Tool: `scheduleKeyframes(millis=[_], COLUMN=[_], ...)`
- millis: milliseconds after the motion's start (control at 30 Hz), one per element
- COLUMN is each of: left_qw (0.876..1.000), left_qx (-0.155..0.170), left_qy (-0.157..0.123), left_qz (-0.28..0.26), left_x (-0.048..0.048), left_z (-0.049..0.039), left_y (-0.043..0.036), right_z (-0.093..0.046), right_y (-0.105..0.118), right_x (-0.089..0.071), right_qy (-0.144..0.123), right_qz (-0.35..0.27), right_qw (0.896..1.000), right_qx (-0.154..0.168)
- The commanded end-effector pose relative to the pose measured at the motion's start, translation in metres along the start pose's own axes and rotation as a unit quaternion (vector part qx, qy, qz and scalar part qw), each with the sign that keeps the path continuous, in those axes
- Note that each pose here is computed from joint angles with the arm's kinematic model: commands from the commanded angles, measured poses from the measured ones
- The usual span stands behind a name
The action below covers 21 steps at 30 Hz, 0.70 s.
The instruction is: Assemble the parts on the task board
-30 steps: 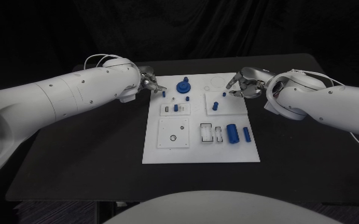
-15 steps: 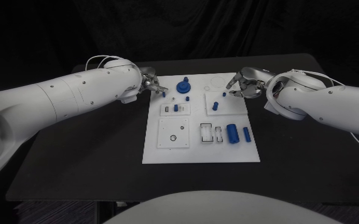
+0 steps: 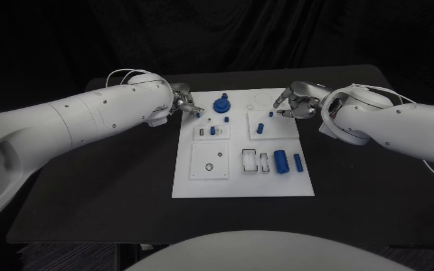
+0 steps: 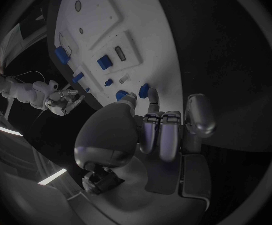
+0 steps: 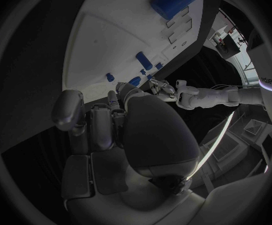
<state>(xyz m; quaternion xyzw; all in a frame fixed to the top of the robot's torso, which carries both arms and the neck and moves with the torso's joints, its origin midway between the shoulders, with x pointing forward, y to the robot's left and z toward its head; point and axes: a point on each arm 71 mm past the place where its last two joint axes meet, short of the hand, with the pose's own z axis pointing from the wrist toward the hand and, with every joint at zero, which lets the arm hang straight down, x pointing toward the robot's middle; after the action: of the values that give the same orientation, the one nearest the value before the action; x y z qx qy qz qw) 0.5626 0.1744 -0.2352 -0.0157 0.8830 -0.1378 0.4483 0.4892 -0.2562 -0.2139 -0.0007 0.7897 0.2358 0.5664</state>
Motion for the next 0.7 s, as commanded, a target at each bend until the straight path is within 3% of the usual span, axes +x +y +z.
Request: scheduleKeyframes(millis=[33,700], left_qw=[1.0,1.0], left_qx=[0.011,0.018], left_qy=[0.006,0.011], left_qz=[-0.001,-0.001], left_x=[0.0025,0.0068], left_z=[0.001,0.003], left_y=[-0.0026,-0.0043], right_z=[-0.0002,-0.0002], right_y=[-0.0008,-0.001], right_x=[0.0017,0.0028], right_qy=[0.006,0.012], right_qz=[0.0,-0.001], right_qw=[1.0,1.0], right_qx=[0.007,0.01])
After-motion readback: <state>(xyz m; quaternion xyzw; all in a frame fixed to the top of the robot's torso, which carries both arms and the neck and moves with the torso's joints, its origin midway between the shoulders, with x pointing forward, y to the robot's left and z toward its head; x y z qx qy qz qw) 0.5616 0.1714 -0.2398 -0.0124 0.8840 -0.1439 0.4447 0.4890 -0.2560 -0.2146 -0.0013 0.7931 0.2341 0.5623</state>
